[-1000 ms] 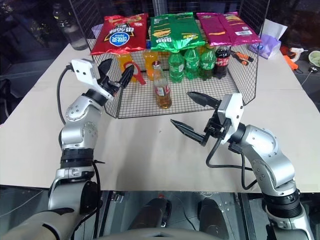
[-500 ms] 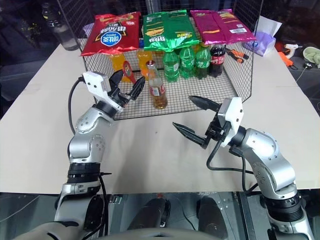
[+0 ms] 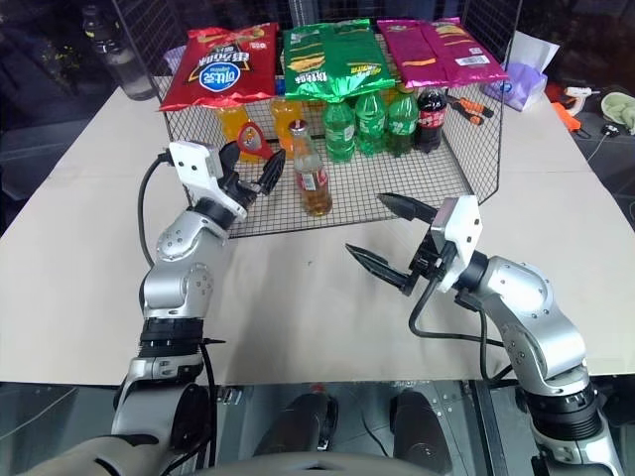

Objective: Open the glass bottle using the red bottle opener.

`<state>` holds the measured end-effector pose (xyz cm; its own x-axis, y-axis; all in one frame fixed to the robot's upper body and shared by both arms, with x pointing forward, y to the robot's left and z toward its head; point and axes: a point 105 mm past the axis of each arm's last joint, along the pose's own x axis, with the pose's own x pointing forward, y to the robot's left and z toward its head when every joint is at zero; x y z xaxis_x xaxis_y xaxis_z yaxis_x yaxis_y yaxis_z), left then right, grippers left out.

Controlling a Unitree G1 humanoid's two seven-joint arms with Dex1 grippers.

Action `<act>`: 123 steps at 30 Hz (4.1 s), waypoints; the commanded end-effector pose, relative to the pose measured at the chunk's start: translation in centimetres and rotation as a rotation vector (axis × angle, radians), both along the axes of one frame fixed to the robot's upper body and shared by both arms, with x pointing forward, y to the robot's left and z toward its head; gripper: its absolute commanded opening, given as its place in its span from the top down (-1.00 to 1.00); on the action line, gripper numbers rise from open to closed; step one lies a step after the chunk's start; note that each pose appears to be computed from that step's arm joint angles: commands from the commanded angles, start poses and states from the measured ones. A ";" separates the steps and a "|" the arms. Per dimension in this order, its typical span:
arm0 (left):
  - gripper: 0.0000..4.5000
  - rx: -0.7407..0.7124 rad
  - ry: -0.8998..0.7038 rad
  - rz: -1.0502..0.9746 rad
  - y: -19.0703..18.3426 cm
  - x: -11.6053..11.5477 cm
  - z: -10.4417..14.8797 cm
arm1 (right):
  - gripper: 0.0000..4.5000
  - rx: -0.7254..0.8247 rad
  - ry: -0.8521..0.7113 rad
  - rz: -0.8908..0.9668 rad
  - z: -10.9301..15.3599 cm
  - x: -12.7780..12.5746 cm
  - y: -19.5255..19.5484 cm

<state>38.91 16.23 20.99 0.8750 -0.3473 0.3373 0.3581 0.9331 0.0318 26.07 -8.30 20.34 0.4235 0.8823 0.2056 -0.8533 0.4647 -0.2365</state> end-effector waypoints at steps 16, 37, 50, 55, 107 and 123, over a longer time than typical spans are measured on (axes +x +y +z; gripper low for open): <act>0.96 -0.005 -0.072 0.045 1.6 0.4 2.1 | -1.00 0.009 -0.034 -0.008 0.4 -0.4 0.3; 0.96 -0.261 0.021 -0.275 0.0 -1.4 2.3 | -1.00 0.021 -0.032 -0.025 0.1 -0.1 0.6; 0.96 -0.244 0.000 -0.299 0.5 -2.0 2.7 | -1.00 0.022 -0.030 -0.045 -0.3 -0.1 0.5; 0.96 -0.231 -0.002 -0.282 0.8 -2.0 2.6 | -1.00 0.020 -0.026 -0.048 -0.7 -0.1 0.4; 0.96 -0.166 0.367 -1.055 -5.9 -11.9 -1.0 | -1.00 -0.049 0.557 0.341 -3.1 -2.2 5.5; 1.00 -0.142 0.406 -1.072 -5.6 -12.6 -2.1 | 0.95 -0.028 0.559 0.321 -2.9 -1.5 4.6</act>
<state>26.84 10.57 18.66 0.2190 -0.9530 0.2095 0.9162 0.1270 -0.3800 24.80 -3.61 16.10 0.1839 0.9821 -0.0408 -0.9317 0.1874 0.3113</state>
